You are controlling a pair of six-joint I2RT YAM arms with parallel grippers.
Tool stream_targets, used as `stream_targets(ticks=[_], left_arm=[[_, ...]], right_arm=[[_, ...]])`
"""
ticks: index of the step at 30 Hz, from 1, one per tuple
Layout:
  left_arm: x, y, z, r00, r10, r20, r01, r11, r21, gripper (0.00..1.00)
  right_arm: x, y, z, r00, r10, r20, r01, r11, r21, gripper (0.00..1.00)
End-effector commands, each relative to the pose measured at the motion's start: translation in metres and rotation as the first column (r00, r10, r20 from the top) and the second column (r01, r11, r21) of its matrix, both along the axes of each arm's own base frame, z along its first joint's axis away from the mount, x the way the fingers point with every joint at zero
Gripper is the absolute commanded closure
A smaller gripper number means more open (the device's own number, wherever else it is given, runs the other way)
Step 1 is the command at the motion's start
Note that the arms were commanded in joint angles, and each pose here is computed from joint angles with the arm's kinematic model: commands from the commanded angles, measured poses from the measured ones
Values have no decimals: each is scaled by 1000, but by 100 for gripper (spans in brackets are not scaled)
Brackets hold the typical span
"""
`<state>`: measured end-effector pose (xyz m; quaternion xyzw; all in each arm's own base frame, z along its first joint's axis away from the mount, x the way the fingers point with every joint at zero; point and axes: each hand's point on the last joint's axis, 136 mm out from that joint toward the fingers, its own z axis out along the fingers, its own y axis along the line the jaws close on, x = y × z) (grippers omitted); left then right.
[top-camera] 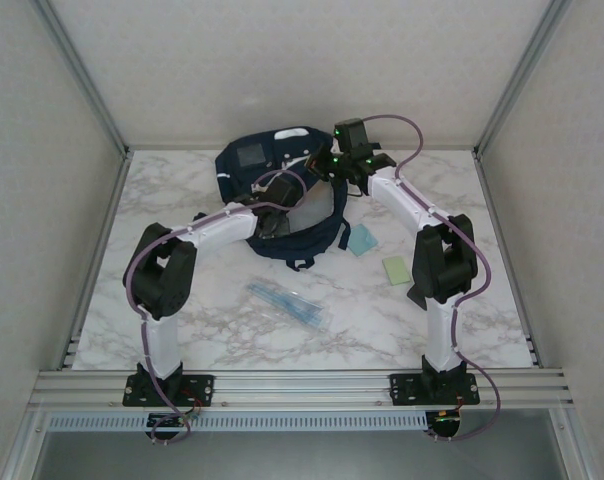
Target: Pack the student bag
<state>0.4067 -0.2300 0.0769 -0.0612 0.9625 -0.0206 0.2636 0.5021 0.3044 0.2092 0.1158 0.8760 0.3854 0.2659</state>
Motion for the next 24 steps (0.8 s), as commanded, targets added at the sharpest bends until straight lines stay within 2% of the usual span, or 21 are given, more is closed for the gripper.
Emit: stream_targets(ticks=[1,4,10,13,14,17,24], left_arm=[[-11,5,11,999,-29,-41,28,999,-36,77],[-21,5,10,994,-72,-81,70,997,-36,99],[-22,3,26,986,-145,-76,144,989,-29,100],[-19,-10,43,979,-197,-44,193,978,-80,100],[-17,-12,50,978,-205,-26,202,975,-91,100],[-11,-19,65,976,-219,19,219,969,-115,100],[1,-32,77,975,-213,62,221,960,-173,100]], right_arm=[[25,-10,46,983,-35,178,26,998,51,100],[25,-10,45,984,-32,177,25,999,43,100],[15,-10,42,987,13,160,-17,1000,25,100],[0,-16,40,990,34,136,-34,999,1,61],[-7,-19,38,992,39,123,-37,999,-12,52],[-27,-31,27,997,40,63,-39,999,-19,35],[-74,-43,-14,998,30,-60,-26,998,62,30]])
